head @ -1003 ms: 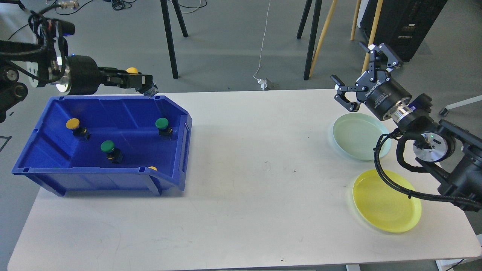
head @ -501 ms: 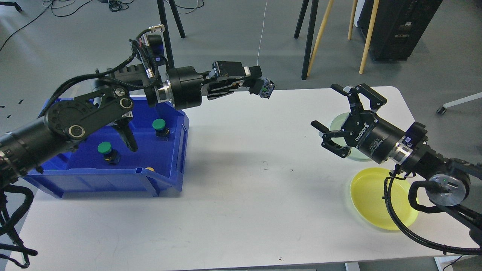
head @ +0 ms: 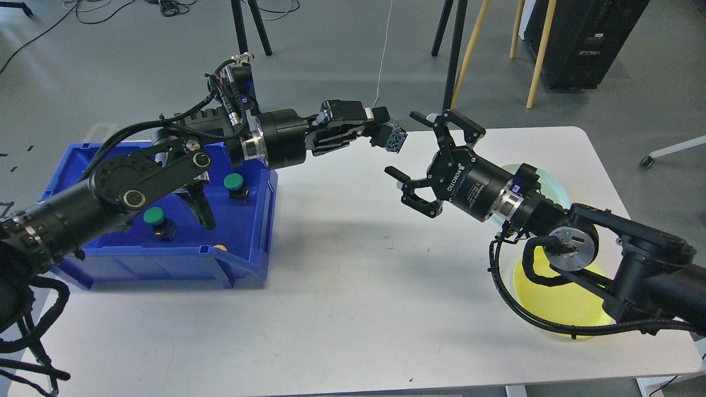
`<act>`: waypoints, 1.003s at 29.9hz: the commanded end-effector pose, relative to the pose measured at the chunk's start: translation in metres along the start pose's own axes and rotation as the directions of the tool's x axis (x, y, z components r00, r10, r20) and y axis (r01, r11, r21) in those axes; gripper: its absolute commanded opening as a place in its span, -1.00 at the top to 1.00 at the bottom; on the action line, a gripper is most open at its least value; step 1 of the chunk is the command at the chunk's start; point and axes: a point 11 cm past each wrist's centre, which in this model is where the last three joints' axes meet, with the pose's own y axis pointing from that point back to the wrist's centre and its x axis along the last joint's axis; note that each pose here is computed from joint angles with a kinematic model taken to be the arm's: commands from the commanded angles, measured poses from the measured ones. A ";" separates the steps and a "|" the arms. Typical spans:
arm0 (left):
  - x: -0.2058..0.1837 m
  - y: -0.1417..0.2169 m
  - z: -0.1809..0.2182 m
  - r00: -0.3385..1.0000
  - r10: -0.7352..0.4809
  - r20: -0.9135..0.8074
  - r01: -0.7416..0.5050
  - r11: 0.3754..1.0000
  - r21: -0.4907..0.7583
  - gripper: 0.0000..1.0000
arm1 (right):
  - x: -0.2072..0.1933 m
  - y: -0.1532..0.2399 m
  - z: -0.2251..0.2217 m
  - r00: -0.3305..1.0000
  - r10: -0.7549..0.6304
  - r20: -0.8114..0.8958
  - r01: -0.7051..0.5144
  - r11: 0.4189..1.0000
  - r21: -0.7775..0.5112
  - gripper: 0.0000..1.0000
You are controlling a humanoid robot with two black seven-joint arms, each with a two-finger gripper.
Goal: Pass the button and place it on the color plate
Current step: 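Bring the button toward the right gripper and close the right gripper on it, then open the left gripper and pull the right gripper away holding the button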
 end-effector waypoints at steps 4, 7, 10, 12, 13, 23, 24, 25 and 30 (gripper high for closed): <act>0.000 0.000 0.000 1.000 0.001 0.000 -0.001 1.000 0.001 0.93 | -0.001 -0.002 -0.004 1.000 0.001 0.019 -0.002 1.000 0.020 -0.79; 0.000 0.000 0.000 1.000 0.001 0.000 -0.001 1.000 0.001 0.93 | -0.003 -0.006 -0.001 1.000 0.000 0.023 -0.001 1.000 0.020 -0.66; 0.000 0.001 -0.001 1.000 0.001 0.000 -0.001 1.000 0.004 0.93 | -0.003 -0.006 -0.002 1.000 0.001 0.022 -0.001 1.000 0.022 -0.50; 0.001 0.001 -0.001 1.000 0.002 0.000 -0.002 1.000 0.005 0.93 | -0.004 -0.007 -0.003 1.000 -0.002 0.020 0.002 1.000 0.025 -0.39; 0.001 0.001 -0.001 1.000 0.002 0.000 -0.002 1.000 0.005 0.93 | -0.005 -0.008 -0.003 1.000 -0.006 0.021 0.005 1.000 0.025 -0.30; 0.000 0.005 -0.007 1.000 0.007 -0.009 -0.007 1.000 0.015 0.93 | -0.008 -0.013 -0.003 1.000 0.001 0.024 -0.002 0.999 0.032 0.77; 0.000 0.006 -0.007 1.000 0.008 -0.009 -0.008 1.000 0.016 0.93 | -0.009 -0.013 -0.004 1.000 -0.001 0.025 0.000 0.999 0.034 0.79; 0.000 0.006 -0.008 1.000 0.008 -0.010 -0.008 1.000 0.017 0.93 | -0.009 -0.013 -0.004 1.000 -0.001 0.025 0.000 0.999 0.034 0.79; -0.002 0.007 -0.010 1.000 0.008 -0.017 -0.008 1.000 0.020 0.93 | -0.010 -0.013 -0.006 1.000 -0.003 0.025 0.002 0.999 0.043 0.81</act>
